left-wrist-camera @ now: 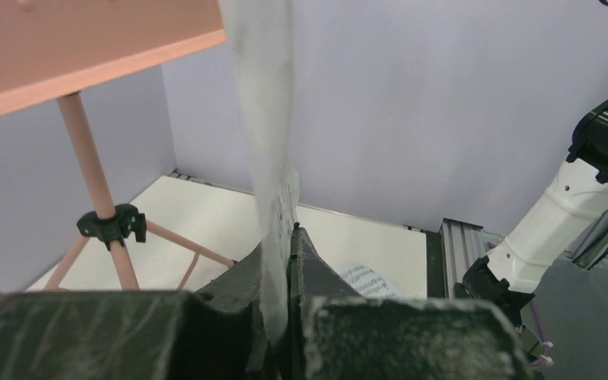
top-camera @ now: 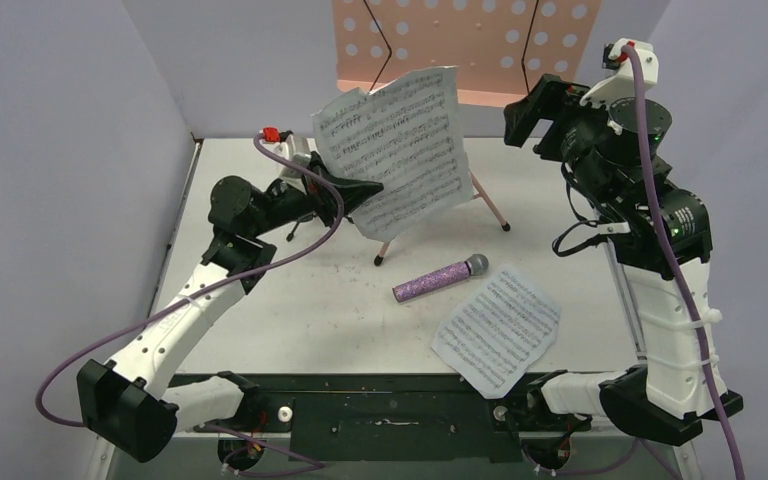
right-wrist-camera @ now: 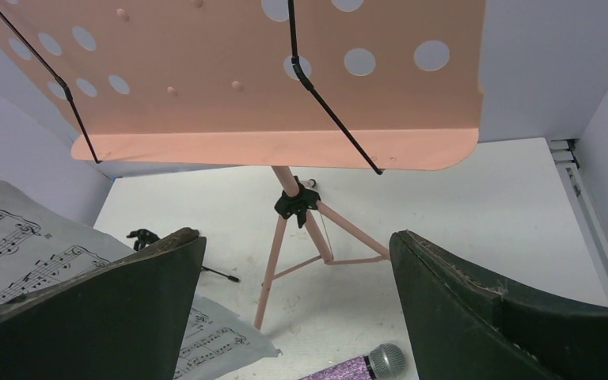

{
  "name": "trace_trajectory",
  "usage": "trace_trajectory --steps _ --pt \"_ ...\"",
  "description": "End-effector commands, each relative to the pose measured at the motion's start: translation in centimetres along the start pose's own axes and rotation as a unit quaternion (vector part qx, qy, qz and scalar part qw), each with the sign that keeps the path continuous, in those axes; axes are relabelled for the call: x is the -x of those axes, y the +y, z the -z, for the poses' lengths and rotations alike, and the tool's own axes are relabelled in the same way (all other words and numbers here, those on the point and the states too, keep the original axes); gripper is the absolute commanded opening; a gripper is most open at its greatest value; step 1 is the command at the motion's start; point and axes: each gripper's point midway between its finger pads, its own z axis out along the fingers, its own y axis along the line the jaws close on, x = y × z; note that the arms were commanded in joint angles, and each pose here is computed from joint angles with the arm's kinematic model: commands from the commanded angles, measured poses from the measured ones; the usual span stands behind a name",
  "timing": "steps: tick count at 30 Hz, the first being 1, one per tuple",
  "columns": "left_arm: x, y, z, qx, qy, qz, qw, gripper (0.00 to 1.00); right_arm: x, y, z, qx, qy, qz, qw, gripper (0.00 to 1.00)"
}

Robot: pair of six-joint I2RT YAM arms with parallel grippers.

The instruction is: Set up the instrument practice props

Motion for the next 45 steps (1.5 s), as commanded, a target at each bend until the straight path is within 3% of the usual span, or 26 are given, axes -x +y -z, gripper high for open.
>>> trace_trajectory --steps 1,13,21,31,45 --pt "5.2 -0.4 -1.1 -0.001 -0.069 -0.043 0.997 0.00 2.4 0.8 -0.4 0.010 -0.040 -0.021 0.999 0.90" --pt "8.2 1.5 -3.7 0.024 -0.076 0.018 0.997 0.00 4.2 0.9 -2.5 -0.004 -0.086 -0.020 0.996 1.00" --pt "10.3 3.1 -4.7 0.059 -0.092 0.047 0.993 0.00 4.0 -0.1 -4.9 -0.025 -0.076 -0.030 0.996 0.86" --pt "10.3 4.2 -5.9 0.077 -0.047 0.090 0.992 0.00 3.2 -1.3 -7.1 -0.006 -0.055 -0.037 0.998 0.72" --pt "11.1 4.0 -6.5 0.071 -0.028 0.092 0.993 0.00 4.3 0.5 -8.6 0.040 -0.081 -0.035 0.995 0.61"
